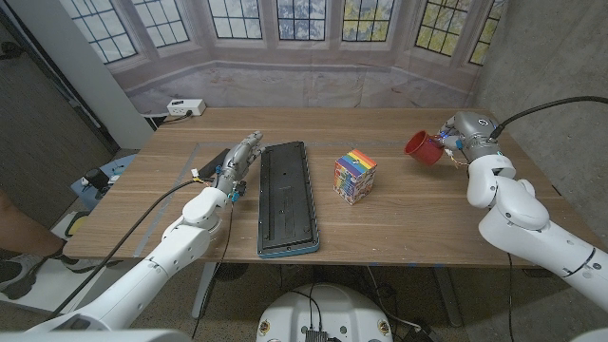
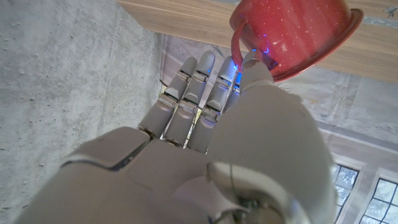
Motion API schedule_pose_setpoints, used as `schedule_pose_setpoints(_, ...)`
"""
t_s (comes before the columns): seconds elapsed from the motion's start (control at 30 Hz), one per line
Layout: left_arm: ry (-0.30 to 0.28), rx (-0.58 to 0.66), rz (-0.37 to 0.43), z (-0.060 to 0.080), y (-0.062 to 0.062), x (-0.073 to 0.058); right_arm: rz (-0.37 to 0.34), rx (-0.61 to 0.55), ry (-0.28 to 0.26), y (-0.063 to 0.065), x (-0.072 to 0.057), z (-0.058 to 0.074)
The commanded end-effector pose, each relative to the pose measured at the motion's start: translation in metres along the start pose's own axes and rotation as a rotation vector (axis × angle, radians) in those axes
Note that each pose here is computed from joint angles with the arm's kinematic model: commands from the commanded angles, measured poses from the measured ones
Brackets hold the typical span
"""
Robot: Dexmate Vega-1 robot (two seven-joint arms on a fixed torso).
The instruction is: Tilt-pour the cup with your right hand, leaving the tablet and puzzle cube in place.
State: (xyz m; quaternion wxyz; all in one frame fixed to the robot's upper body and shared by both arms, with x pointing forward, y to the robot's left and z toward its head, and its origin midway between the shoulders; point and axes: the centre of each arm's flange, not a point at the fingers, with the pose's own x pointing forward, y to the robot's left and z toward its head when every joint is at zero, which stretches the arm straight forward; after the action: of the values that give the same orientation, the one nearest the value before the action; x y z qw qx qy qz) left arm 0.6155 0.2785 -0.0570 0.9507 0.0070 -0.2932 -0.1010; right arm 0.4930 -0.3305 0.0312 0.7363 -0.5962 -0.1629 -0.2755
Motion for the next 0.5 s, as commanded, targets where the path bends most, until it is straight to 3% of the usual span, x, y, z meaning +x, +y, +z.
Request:
schedule_pose_setpoints(0.03, 0.001, 0.007, 0.011, 0.003, 0.002, -0.008, -0.031, 0.137, 0.012, 0.008, -0.006, 0.005)
schedule_pose_setpoints(0.5, -0.008, 0.019, 0.026, 0.009, 0.014, -0.014, -0.115, 0.288, 0.026, 0.011, -0.011, 0.021)
